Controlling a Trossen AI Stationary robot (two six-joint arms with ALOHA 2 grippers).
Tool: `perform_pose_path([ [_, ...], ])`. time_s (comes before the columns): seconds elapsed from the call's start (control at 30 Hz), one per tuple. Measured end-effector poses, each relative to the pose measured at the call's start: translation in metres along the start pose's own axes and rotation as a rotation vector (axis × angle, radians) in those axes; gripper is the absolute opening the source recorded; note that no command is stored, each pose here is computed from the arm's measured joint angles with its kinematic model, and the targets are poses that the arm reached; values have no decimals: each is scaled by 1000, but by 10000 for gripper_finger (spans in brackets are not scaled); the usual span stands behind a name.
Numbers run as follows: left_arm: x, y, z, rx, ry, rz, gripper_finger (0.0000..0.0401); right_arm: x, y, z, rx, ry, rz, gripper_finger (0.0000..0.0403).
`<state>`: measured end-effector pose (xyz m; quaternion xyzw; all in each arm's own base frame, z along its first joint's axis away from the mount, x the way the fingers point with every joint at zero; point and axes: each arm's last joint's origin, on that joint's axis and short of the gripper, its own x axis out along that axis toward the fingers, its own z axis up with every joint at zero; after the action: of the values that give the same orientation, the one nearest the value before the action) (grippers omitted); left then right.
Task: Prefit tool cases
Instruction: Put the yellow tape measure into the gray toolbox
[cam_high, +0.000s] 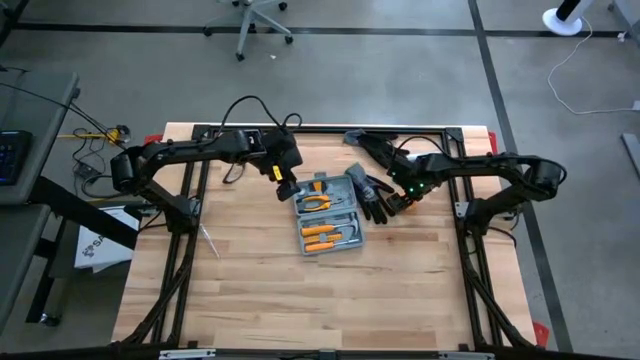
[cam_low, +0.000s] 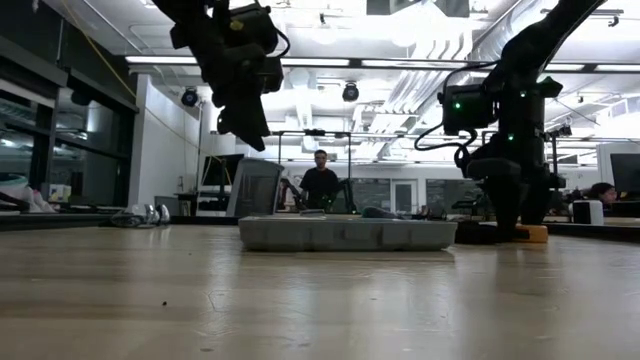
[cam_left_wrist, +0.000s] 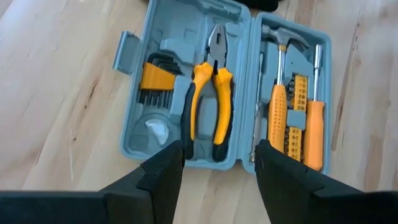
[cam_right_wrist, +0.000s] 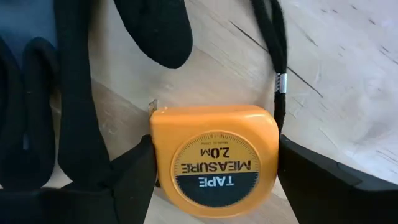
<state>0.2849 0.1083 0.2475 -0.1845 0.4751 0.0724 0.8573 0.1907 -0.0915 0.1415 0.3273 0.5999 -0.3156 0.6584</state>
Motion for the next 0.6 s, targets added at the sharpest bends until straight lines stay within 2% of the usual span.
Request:
perform_pose_path([
  [0.23, -1, 4, -1, -11, 6, 8, 182, 0, 0, 0, 1, 2, 6, 257],
  [0.37, -2, 8, -1, -15, 6, 13, 182, 0, 2, 0, -9, 0, 24, 257],
  [0.5, -2, 8, -1, -15, 8, 15, 182, 2, 4, 0, -16, -22, 32, 283],
  [0.6, -2, 8, -1, -16, 11, 15, 182, 10, 1, -6, 28, -24, 41, 301],
])
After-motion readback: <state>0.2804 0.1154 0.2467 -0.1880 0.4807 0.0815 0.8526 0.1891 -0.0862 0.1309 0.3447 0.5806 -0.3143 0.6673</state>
